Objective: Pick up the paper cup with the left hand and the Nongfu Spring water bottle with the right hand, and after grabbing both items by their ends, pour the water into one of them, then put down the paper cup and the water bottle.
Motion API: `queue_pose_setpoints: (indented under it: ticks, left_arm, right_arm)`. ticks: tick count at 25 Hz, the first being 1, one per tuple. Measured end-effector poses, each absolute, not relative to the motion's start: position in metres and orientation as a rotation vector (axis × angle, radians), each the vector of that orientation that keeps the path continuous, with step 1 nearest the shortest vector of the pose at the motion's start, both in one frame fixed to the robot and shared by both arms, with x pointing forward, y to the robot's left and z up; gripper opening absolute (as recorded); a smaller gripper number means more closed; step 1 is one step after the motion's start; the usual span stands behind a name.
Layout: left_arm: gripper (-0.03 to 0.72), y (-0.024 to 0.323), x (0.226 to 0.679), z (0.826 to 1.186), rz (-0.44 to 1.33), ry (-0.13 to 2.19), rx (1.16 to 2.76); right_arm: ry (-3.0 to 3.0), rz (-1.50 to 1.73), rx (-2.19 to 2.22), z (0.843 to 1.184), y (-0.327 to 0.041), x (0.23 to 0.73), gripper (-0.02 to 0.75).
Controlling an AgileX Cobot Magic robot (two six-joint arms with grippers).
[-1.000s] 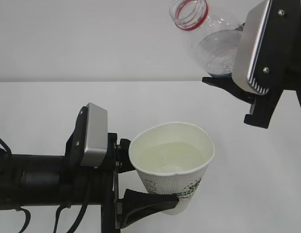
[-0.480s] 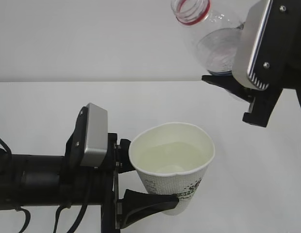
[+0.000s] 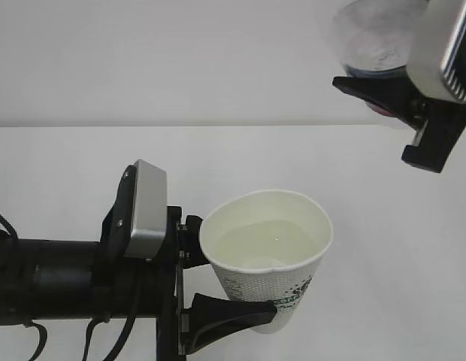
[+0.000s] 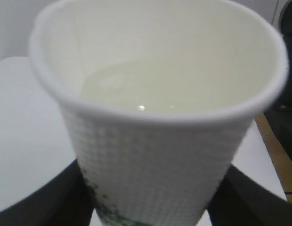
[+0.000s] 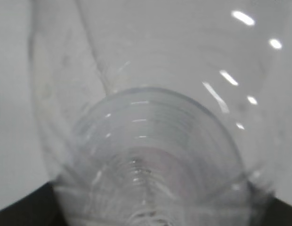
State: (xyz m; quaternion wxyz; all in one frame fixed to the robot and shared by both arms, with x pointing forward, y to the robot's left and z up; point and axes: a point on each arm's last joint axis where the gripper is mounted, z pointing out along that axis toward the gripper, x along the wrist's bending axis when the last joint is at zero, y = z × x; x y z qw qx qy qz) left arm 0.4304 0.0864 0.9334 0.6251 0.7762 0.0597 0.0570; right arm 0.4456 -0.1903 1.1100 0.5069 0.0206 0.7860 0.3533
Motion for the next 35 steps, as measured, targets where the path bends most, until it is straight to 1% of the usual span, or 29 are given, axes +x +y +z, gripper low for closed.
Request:
queue_pose_setpoints:
  ticks: [3, 13, 19, 26, 35]
  left_arm:
    - [0.484, 0.086, 0.43, 0.933, 0.13, 0.135, 1.782]
    - [0.484, 0.086, 0.43, 0.933, 0.128, 0.13, 1.784]
    - [0.484, 0.086, 0.43, 0.933, 0.129, 0.128, 1.784]
    - [0.484, 0.086, 0.43, 0.933, 0.129, 0.128, 1.784]
    - [0.484, 0.086, 0.43, 0.933, 0.129, 0.128, 1.784]
  right_arm:
    - [1.868, 0.865, 0.069, 1.116, -0.193, 0.442, 0.449]
    - [1.837, 0.816, 0.143, 1.117, -0.201, 0.445, 0.449]
    - [1.831, 0.782, 0.223, 1.117, -0.223, 0.454, 0.449]
    - [1.818, 0.816, 0.343, 1.117, -0.25, 0.461, 0.449]
    - [1.762, 0.912, 0.407, 1.121, -0.26, 0.463, 0.449]
